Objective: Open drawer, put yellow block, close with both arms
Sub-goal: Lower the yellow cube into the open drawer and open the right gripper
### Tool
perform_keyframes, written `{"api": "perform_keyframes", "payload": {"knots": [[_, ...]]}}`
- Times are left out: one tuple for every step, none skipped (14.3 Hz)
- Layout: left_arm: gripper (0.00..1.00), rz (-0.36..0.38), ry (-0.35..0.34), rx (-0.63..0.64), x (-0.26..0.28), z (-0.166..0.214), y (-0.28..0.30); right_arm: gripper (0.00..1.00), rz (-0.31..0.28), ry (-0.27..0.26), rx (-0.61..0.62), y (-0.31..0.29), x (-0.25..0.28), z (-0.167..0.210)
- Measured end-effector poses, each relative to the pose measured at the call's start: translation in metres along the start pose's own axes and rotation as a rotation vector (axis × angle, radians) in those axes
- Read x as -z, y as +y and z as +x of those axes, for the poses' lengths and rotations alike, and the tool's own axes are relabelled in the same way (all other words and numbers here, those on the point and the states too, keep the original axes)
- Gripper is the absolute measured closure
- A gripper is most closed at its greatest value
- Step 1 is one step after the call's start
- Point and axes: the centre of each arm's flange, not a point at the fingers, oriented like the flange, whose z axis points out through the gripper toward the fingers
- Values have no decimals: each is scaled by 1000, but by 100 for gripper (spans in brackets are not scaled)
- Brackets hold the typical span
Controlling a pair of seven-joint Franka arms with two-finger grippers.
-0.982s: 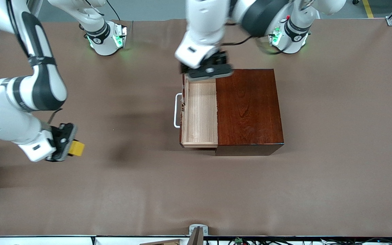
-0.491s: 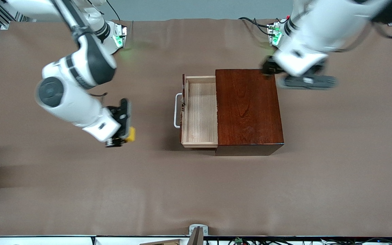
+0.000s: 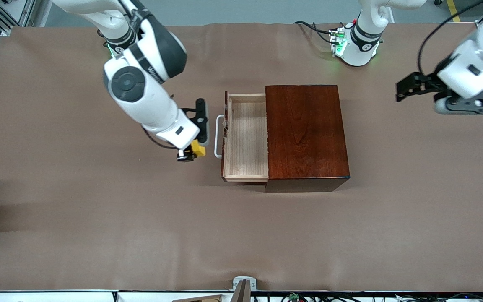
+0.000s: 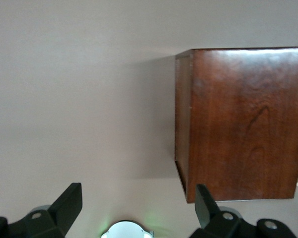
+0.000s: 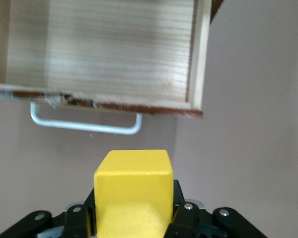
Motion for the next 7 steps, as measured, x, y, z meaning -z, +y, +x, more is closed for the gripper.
{"api": "perform_keyframes", "payload": {"knots": [[0,-3,6,-5,-1,2,-10,44,1,3,-8,-4,-7,12],[0,-5,13,-20,-2,4,-17,44,5,2,-6,-8,-15,25],[0,-6,20,-31,-3,6,-24,44,9,-4,3,-12,-24,36],[0,-7,23,-35,-4,7,-32,44,17,-8,10,-16,-34,45],[0,-8,25,-34,-4,8,-38,44,25,-11,11,-18,-43,52],[0,-9,26,-33,-4,9,-41,44,25,-14,14,-20,-51,58],[0,-9,26,-35,-5,9,-42,44,20,-21,15,-22,-56,65]]}}
